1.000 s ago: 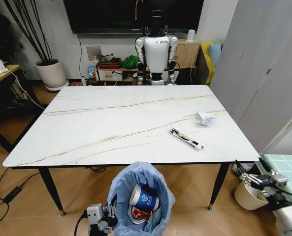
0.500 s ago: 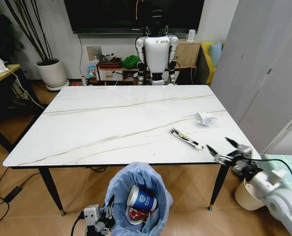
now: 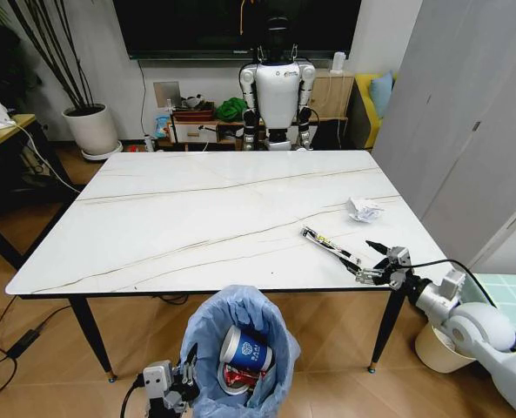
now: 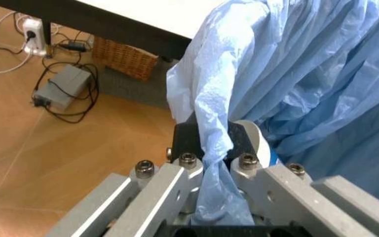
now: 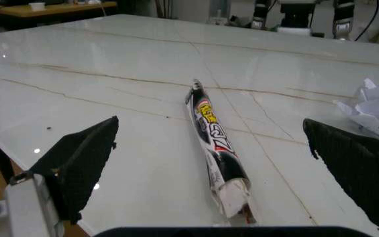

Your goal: Pick up the trash bin and place the trash from the table into it.

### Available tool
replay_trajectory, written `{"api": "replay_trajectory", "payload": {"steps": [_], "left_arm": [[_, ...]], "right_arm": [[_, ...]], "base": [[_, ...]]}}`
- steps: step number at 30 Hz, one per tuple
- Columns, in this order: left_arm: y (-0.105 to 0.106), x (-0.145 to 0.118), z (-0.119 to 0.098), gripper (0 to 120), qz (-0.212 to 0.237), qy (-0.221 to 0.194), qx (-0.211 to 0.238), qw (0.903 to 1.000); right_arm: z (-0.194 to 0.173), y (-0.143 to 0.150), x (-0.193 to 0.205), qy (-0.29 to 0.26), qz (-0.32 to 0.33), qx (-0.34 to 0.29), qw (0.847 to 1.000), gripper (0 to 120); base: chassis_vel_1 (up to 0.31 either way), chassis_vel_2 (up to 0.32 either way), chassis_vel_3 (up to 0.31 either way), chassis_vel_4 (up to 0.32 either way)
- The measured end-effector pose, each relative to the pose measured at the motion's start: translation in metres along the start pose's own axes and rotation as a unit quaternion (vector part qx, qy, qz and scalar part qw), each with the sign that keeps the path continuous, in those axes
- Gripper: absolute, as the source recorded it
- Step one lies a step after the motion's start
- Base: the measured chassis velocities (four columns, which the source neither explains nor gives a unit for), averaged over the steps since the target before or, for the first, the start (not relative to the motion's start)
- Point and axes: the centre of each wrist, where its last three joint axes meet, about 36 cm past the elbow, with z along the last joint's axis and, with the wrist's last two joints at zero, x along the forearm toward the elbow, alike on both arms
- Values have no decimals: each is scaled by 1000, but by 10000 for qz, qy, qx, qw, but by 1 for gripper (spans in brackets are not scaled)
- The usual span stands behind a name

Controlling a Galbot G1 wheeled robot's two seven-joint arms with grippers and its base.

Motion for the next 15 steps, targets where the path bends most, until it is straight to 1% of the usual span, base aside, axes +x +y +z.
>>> {"api": "replay_trajectory", "payload": {"steps": [6,10,12,15], "left_arm": [[3,-2,2,0,57,83,-21,9999],[3,-2,2,0,60,89,-10,9999],[5,-1,1,0,55,93,-19,9999],[7,-1,-1,0,57,97,-16,9999]], "right_arm": [[13,-10,4,256,14,-37,9997,100],[16,-11,-2,290,-18,-49,9996,100],[20,-11,-14,291,-81,-80,9995,100],[21,-12,-19,295,-78,-96,9995,100]], "base": [[0,0,0,0],[0,0,0,0],[0,0,0,0],[0,0,0,0]]}}
